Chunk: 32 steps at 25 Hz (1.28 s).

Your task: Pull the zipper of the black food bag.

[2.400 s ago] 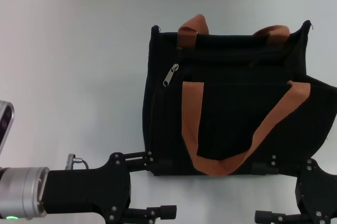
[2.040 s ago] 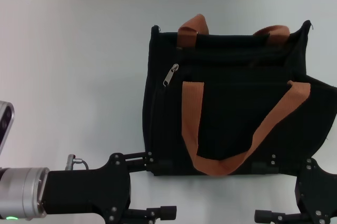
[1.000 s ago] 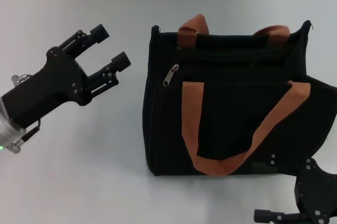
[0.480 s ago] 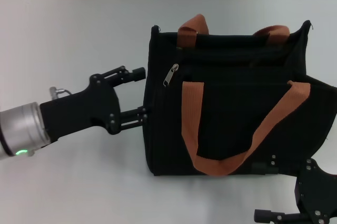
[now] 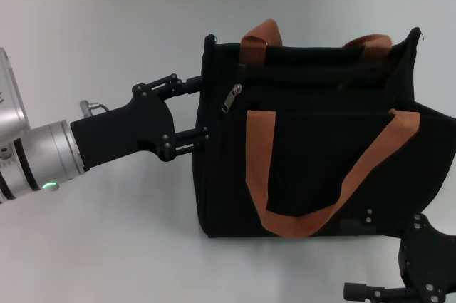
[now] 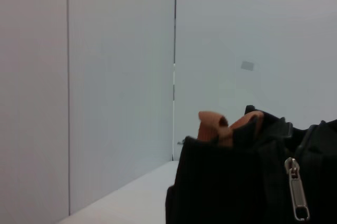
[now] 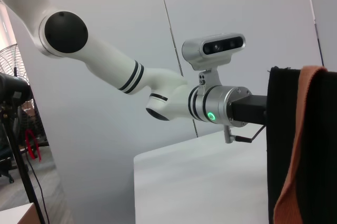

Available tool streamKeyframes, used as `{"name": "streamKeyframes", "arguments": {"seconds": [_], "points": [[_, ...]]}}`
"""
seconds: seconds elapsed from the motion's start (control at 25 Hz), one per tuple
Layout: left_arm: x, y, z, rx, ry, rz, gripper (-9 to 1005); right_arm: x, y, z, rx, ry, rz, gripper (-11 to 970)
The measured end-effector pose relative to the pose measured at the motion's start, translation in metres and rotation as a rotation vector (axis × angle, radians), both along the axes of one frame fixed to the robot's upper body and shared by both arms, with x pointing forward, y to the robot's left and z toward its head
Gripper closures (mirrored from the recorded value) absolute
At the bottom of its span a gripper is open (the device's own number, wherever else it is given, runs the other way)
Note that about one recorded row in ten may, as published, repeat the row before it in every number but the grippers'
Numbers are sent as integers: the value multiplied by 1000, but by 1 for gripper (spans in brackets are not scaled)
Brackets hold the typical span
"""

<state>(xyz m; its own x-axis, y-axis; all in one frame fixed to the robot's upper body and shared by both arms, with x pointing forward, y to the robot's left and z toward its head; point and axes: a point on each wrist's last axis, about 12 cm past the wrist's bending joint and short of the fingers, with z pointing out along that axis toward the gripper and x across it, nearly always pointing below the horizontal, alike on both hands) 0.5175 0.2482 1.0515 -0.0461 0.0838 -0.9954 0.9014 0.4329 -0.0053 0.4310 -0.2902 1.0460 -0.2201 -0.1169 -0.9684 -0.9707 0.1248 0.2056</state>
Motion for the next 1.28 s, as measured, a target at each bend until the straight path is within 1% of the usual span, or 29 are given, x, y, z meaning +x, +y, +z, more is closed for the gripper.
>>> {"name": "streamKeyframes", "arguments": {"seconds": [0.04, 0.24, 0.32, 0.44, 0.64, 0.76, 0.92, 1.04, 1.2, 1.28], "points": [[0, 0, 0, 0, 0, 0, 259, 0, 0, 0, 0, -1, 1, 149], [-1, -1, 5, 3, -81, -31, 286, 1, 1, 1, 3, 0, 4, 149], [-2, 1, 6, -6, -99, -20, 296, 0, 1, 1, 5, 2, 4, 150], [-2, 6, 9, -23, -131, 7, 429, 0, 1, 1, 6, 2, 5, 150], [-6, 4, 10, -30, -164, -11, 653, 0, 1, 1, 7, 3, 6, 149], [-9, 4, 9, -34, -192, -16, 791, -1, 3, 3, 36, 6, 17, 149], [-11, 4, 10, -45, -200, -23, 857, -3, 12, 12, 138, 18, 90, 150], [-13, 5, 10, -54, -203, -23, 906, 1, 19, 25, 240, 44, 142, 150], [-15, 6, 13, -82, -214, -16, 972, 19, 25, 41, 323, 156, 136, 266], [-16, 7, 14, -95, -222, -18, 972, 29, 27, 49, 348, 217, 132, 339]]}}
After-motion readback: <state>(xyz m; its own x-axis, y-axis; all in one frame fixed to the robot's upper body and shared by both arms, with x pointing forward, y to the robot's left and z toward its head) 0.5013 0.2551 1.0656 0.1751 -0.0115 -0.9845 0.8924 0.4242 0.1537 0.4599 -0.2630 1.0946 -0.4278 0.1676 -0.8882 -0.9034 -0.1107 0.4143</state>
